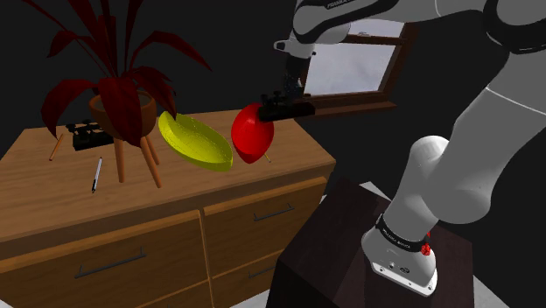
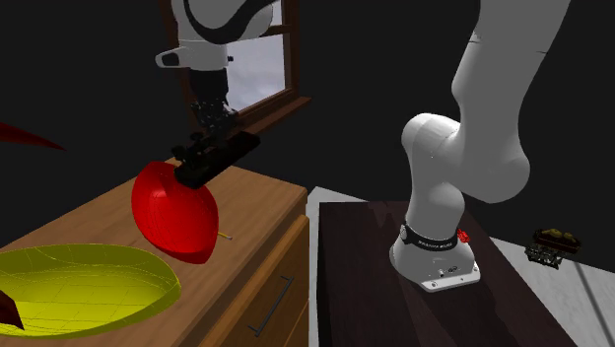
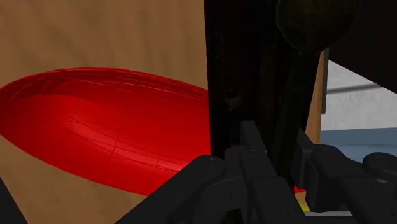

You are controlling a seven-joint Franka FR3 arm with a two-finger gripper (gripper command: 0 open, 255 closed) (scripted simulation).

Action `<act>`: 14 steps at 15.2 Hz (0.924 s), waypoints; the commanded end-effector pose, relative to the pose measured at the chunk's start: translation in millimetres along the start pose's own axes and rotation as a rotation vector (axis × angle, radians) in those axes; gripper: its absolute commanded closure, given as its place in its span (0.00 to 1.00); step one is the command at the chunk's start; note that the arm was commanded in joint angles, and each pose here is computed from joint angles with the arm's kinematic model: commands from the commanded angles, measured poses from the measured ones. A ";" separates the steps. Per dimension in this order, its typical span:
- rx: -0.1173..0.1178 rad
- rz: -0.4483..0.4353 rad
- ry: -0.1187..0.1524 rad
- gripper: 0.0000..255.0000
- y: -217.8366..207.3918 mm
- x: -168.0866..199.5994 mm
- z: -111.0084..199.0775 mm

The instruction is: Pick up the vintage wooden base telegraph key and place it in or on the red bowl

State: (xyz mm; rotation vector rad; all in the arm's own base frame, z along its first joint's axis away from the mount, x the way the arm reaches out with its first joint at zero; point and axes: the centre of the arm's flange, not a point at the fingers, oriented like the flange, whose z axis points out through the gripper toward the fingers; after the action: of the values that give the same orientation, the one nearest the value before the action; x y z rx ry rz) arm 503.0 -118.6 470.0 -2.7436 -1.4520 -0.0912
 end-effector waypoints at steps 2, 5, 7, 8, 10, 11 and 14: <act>-0.001 0.000 0.001 1.00 27.4 27.3 -0.4; -0.001 0.000 0.001 1.00 55.5 55.1 -0.7; -0.001 0.000 0.001 1.00 74.2 73.7 -0.8; -0.001 0.000 0.001 1.00 83.6 83.0 -0.9; -0.001 0.000 0.001 1.00 98.8 98.1 -1.1; -0.001 0.000 0.001 1.00 98.8 97.7 4.2; -0.001 0.000 0.001 1.00 98.9 96.6 20.0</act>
State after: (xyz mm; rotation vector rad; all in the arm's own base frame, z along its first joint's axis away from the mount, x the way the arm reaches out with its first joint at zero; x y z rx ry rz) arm 639.4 -93.0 461.3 -2.7432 -1.4521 -0.0916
